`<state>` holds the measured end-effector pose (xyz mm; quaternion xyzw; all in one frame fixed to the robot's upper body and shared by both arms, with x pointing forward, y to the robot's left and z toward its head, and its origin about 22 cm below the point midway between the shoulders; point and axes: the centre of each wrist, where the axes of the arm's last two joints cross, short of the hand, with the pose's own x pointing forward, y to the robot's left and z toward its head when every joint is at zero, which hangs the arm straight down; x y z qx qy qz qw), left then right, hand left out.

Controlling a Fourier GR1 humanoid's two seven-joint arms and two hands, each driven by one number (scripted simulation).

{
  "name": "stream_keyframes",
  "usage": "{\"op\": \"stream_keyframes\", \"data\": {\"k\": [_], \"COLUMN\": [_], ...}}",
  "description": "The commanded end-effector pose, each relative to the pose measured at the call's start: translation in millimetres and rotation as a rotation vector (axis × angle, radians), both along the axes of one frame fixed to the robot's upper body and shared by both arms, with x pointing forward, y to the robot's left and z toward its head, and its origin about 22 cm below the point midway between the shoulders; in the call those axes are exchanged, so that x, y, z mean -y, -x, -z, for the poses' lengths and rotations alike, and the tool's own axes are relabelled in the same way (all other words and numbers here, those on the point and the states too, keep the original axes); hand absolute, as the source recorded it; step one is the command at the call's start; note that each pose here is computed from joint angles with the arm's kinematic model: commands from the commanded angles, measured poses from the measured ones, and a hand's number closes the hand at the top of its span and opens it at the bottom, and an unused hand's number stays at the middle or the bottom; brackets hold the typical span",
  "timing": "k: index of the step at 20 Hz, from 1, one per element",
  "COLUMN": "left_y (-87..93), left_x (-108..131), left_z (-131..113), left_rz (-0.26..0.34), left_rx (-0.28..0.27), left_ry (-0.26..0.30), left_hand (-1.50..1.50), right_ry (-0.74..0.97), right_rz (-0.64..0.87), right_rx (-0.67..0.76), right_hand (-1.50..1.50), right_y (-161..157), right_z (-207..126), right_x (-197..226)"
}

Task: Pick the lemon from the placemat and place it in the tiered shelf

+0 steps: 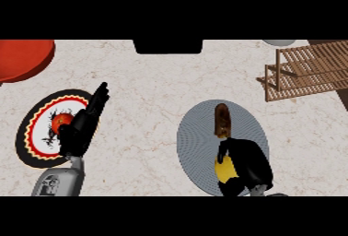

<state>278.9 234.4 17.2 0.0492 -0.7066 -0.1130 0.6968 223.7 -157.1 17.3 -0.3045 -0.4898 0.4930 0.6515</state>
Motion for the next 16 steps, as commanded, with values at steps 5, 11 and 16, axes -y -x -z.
{"op": "stream_keyframes", "data": {"k": [5,11,16], "left_y": [-2.6,-5.6,-2.9], "left_x": [4,1,16], "left_z": [3,4,-5], "left_rz": [0.006,-0.032,0.0], "left_rx": [-0.006,0.001,0.009], "left_ry": [-0.013,0.003,-0.005], "left_hand": [0.0,0.0,0.0], "right_ry": [-0.088,-0.474,-0.501], "right_rz": [-0.056,-0.005,0.034], "right_rx": [0.065,0.238,0.385], "right_hand": [1.5,1.5,1.5], "right_y": [38,40,57], "right_z": [-5,-56,-115], "right_x": [109,94,108]}}
